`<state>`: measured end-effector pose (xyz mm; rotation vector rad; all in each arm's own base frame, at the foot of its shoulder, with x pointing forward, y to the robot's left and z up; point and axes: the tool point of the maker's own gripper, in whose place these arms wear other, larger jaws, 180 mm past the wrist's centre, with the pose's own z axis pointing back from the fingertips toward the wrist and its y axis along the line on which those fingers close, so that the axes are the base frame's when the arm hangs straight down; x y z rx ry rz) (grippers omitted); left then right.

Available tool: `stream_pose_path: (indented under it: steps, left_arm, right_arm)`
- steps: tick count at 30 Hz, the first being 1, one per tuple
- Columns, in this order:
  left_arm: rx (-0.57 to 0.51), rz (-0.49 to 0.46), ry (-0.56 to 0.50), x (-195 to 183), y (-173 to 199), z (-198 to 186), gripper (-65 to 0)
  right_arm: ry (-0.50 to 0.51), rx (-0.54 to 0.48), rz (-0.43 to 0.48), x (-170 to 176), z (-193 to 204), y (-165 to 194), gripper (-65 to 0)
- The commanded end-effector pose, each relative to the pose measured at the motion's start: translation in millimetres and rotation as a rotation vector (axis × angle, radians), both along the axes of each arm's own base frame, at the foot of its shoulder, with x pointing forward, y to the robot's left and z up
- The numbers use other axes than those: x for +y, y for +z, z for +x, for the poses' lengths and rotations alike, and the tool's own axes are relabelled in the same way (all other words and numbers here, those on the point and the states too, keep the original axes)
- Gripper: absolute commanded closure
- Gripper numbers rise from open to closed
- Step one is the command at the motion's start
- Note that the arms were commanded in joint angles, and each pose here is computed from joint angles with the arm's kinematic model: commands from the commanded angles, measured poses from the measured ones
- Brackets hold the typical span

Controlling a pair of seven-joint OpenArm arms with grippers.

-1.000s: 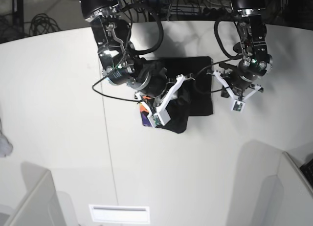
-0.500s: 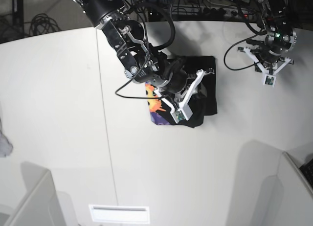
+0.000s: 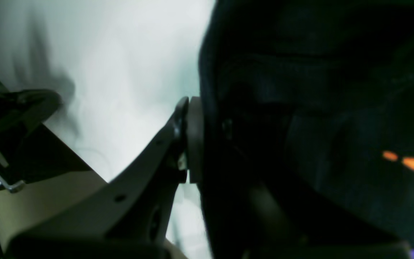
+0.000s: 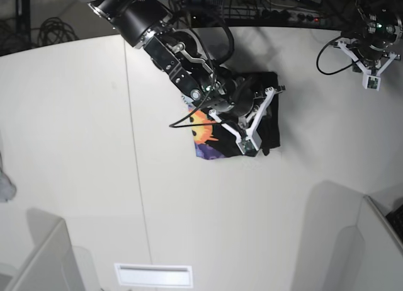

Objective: Fold the T-shirt properly
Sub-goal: 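Fold the strip end with the right gripper over toward the left gripper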

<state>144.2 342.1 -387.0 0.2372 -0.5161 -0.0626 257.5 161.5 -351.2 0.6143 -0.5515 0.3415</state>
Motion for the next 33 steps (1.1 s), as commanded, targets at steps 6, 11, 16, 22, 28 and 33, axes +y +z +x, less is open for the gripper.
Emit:
stream_pose_path:
  steps: [6, 11, 16, 22, 28, 33]
  left_arm:
    - [-0.028, 0.010, -0.010, 1.7, 7.5, 6.8, 0.0]
    - [-0.025, 0.018, -0.005, 4.3, 7.9, 5.1, 0.0]
    - [-0.022, 0.022, -0.003, 5.8, 8.2, 3.6, 0.0]
    - [-0.022, 0.022, -0.003, 5.8, 8.2, 3.6, 0.0]
    - [-0.022, 0.023, -0.001, 6.2, 8.4, 3.5, 0.0]
    - [-0.038, 0.034, 0.029, 16.0, 14.1, 1.8, 0.0]
  right_arm:
    - [-0.004, -0.004, 0.008, 8.7, 6.9, 0.4, 0.0]
    - [-0.004, 0.005, -0.002, 8.3, 6.5, -4.0, -9.9]
    - [-0.002, -0.001, 0.000, 8.8, 7.1, -2.1, -38.4]
    - [0.102, -0.054, -0.010, 31.9, -6.4, 8.6, -38.9]
    - [0.190, -0.113, -0.031, 48.3, -13.6, 16.7, -39.0]
    - [0.230, -0.152, -0.025, 58.7, -15.5, 28.0, -39.0]
